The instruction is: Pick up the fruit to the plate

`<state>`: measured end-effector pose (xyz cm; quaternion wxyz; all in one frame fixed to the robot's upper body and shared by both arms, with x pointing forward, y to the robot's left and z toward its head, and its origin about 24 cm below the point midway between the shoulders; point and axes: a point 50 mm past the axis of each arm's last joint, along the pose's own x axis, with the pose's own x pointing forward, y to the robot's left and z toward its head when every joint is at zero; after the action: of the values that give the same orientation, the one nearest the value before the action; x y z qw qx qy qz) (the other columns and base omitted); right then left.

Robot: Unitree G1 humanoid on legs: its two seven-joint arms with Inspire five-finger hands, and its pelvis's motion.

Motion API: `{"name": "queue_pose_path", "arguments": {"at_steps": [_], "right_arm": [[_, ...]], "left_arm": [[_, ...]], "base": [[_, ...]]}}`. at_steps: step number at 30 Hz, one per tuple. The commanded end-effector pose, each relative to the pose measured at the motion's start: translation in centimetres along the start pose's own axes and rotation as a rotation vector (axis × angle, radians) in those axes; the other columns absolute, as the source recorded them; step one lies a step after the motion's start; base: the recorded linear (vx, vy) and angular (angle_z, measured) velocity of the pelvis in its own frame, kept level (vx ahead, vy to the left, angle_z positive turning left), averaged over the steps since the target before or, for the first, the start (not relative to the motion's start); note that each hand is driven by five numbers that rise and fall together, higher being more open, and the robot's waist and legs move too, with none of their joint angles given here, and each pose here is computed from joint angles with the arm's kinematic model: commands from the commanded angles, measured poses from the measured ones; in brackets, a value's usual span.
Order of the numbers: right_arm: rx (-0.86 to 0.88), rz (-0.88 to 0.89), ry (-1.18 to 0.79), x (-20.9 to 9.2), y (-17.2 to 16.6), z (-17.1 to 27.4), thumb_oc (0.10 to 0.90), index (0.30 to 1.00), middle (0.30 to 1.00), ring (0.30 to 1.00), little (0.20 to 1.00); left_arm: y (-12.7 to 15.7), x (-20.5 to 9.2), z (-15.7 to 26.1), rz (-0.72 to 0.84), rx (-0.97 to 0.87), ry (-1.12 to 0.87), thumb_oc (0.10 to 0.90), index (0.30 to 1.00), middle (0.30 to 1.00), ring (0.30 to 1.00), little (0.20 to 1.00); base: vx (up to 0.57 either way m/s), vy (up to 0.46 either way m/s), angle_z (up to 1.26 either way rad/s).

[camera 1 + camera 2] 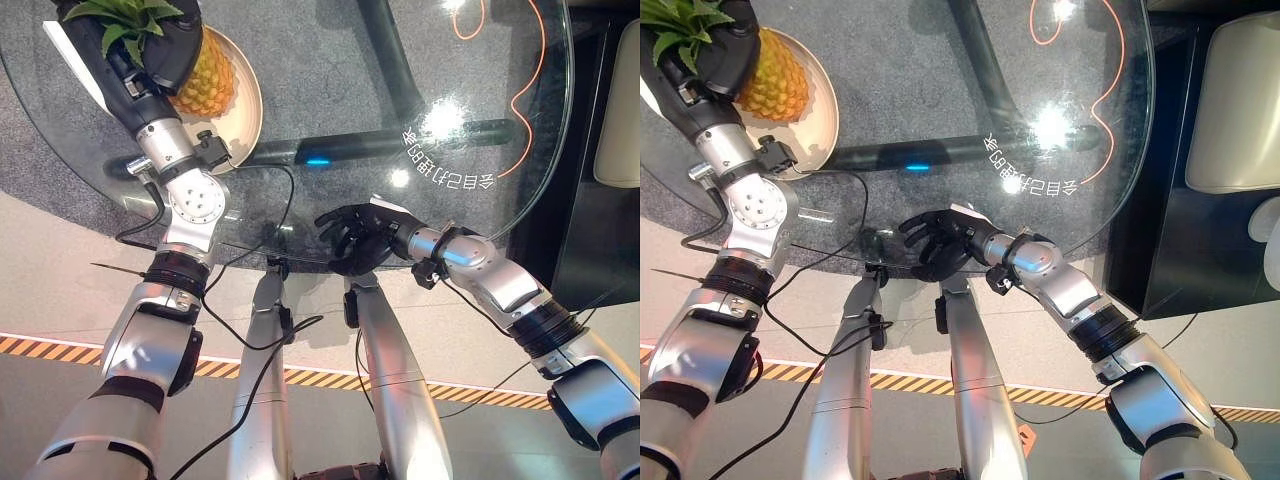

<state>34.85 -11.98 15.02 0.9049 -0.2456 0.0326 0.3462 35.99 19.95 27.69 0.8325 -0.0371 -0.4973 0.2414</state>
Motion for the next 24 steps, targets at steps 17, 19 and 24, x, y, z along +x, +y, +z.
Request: {"name": "queue_pose_path", "arguments": {"at_steps": [17, 19, 24], "right_arm": [[0.064, 0.06, 0.087, 1.1, 3.9, -3.7, 0.8, 0.9, 0.9, 0.9, 0.9], [0.066, 0.062, 0.086, 0.9, 4.2, -3.8, 0.8, 0.9, 0.9, 0.9, 0.9], [0.069, 0.071, 0.088, 0.9, 4.8, -4.1, 0.8, 0.9, 0.9, 0.9, 0.9]], "left_arm": [[1.6, 0.0, 0.0, 0.033, 0.021, -0.025, 0.8, 0.9, 0.9, 0.9, 0.9], [1.9, -0.3, -0.2, 0.032, 0.027, -0.016, 0.8, 0.9, 0.9, 0.9, 0.9], [2.6, -0.7, -0.6, 0.033, 0.048, 0.01, 0.8, 0.9, 0.9, 0.9, 0.9]], "base": [[-0.01, -0.036, 0.0], [-0.02, -0.068, 0.02], [-0.01, -0.07, 0.04]]}}
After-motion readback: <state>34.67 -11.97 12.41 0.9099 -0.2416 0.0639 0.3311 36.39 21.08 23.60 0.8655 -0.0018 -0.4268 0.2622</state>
